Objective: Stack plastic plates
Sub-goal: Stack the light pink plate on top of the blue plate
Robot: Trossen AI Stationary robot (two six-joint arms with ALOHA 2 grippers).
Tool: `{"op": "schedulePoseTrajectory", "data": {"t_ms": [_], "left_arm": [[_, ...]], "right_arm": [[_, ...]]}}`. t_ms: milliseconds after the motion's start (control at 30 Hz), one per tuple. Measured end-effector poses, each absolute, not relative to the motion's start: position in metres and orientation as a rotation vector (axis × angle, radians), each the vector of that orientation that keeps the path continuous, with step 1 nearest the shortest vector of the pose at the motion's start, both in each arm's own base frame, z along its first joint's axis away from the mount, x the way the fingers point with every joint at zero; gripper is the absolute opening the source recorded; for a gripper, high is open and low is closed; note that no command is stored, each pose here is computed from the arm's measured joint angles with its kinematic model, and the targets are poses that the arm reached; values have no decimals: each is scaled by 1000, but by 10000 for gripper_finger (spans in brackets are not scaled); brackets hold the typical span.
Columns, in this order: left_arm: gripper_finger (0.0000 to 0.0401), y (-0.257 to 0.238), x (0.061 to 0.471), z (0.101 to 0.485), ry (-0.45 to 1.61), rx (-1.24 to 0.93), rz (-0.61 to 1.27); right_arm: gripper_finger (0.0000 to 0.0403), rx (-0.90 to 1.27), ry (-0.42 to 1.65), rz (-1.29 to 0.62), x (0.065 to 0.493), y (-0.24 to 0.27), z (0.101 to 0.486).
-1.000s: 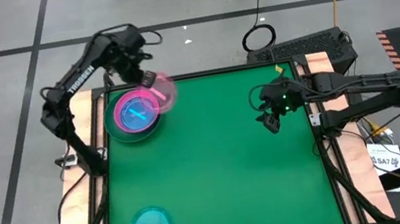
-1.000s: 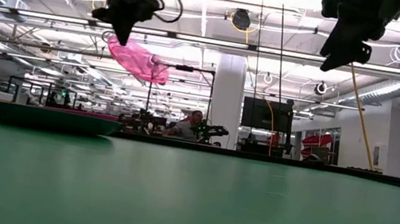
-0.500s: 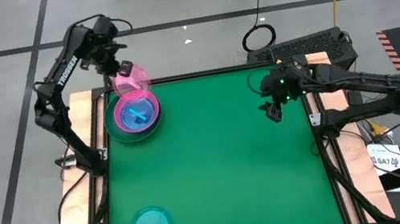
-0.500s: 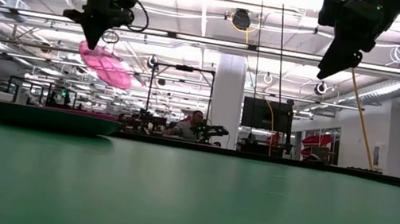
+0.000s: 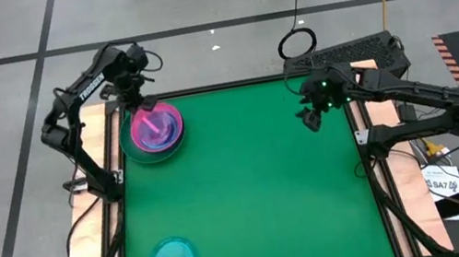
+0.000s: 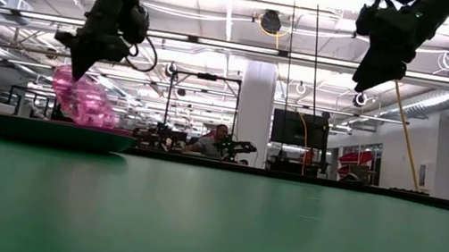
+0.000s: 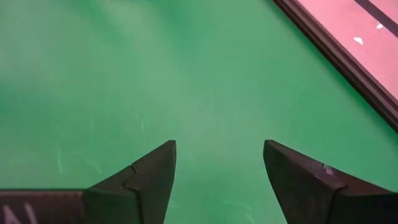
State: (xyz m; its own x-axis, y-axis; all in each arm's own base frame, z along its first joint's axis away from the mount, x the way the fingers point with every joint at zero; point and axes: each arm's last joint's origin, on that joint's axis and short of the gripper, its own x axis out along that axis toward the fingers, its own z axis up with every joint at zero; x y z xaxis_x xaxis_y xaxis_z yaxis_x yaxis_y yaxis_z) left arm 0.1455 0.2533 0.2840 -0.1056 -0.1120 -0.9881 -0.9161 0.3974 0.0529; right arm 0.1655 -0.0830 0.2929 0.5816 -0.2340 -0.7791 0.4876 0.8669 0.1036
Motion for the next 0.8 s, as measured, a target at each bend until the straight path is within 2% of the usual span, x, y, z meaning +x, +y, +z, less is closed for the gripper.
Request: {"op": "schedulePoseTrajectory", "data": {"t_ms": [233, 367, 533, 800], "left_arm": [[12, 251, 144, 258, 1553, -991, 907], [51, 249, 143, 252, 1550, -1030, 926], [100, 251, 149, 251, 1531, -950, 977], [120, 243, 158, 255, 1522, -918, 976]], "right_arm": [[235, 427, 739, -483, 171, -87, 298], [235, 512, 701, -439, 173, -85, 301], [235, 629, 669, -431, 175, -82, 306], [235, 709, 592, -424, 181, -76, 319]]}}
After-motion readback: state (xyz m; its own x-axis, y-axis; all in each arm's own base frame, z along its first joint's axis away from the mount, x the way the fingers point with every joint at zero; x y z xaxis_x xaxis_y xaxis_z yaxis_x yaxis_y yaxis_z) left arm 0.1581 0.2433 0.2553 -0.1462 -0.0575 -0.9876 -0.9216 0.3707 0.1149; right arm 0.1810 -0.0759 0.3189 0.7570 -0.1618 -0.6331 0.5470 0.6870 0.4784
